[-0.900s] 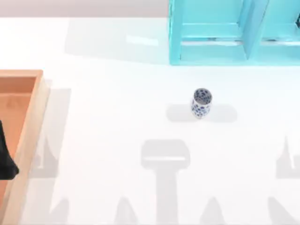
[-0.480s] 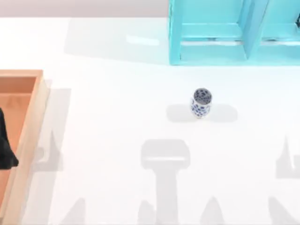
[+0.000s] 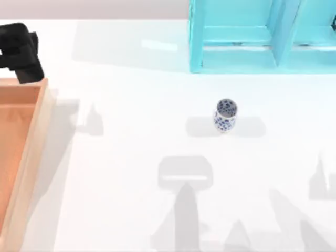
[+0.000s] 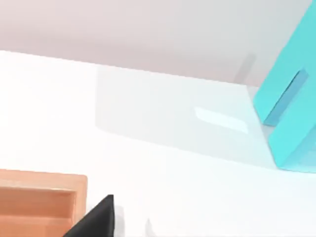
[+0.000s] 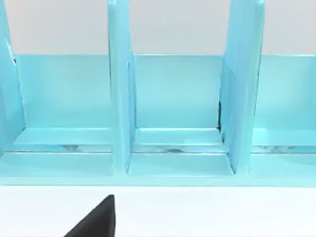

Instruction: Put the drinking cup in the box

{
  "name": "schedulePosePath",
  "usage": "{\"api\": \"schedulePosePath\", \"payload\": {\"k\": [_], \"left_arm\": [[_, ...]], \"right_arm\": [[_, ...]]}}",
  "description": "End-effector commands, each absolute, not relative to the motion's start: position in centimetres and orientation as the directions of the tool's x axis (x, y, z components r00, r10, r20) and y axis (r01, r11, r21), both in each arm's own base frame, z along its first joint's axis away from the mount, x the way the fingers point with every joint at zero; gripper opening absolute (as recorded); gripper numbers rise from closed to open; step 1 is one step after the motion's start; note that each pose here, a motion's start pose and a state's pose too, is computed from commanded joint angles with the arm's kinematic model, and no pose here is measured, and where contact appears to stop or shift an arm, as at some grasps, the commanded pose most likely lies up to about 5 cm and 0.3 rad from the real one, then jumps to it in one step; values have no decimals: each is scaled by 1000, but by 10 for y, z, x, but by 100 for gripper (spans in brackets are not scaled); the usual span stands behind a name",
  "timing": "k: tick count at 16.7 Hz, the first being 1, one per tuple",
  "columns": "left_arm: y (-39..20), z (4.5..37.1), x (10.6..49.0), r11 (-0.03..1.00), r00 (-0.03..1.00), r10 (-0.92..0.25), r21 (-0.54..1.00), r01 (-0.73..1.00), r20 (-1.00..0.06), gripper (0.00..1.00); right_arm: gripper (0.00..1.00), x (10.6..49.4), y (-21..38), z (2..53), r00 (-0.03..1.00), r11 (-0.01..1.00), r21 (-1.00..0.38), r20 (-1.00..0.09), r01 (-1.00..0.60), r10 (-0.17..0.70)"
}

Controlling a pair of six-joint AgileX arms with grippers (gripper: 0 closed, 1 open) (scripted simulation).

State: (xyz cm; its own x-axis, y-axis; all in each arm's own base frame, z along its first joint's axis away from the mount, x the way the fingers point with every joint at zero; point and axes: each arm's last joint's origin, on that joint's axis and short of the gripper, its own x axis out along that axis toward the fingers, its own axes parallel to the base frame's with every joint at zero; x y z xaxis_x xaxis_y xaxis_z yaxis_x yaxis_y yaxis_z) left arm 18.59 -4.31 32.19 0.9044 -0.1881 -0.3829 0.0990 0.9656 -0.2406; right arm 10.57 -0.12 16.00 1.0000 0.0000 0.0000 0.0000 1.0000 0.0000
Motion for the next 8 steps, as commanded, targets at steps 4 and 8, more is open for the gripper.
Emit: {"api": "schedulePosePath", "payload": {"k": [4,8], "left_arm": [[-99,344,275,960,755,-222,-273,58,-618,100],[-175,315,349,975,555,-190,-223,7,-810,100]], "right_arm": [[100,106,-1,160,1000,1000,0,0,0,0],[100,106,-1,160,1000,1000,0,0,0,0]]}}
